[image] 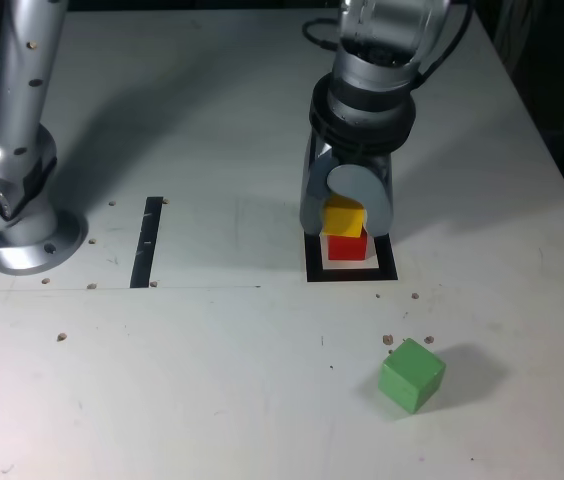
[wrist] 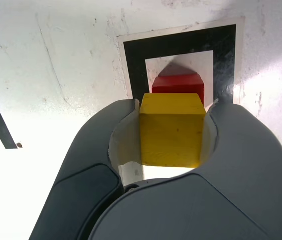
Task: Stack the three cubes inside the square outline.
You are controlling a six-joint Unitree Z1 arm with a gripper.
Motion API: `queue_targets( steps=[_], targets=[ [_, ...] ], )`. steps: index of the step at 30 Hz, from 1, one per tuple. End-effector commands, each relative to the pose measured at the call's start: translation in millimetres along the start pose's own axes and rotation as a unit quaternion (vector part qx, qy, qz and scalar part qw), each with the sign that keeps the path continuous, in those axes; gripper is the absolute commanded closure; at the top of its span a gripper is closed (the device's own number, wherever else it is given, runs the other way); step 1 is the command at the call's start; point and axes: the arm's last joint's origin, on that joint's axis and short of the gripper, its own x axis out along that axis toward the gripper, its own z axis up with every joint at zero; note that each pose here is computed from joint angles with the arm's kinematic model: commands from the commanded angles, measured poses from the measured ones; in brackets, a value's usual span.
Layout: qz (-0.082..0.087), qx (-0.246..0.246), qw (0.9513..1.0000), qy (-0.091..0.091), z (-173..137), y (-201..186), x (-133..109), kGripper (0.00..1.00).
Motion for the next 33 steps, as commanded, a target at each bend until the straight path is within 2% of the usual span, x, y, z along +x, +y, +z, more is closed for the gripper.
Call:
queue_targets(
  steps=[1,6,11,18,21,27,33],
  targets=[
    [0.001,-0.002,1.0,0.003,0,1,3,0.65],
    [-0.001,-0.003,1.0,0.0,1,2,6,0.55],
    [-0.002,-0.003,1.0,-0.004,2,3,7,0.39],
    [-0.003,-0.006,1.0,0.003,-1,6,10,0.14],
    [-0.004,-0.007,1.0,0.001,-3,7,8,0.05],
    [-0.005,-0.01,0.9997,-0.023,-10,9,-8,0.01],
    [-0.013,0.01,0.9986,-0.05,-25,-1,-40,0.01]
  ],
)
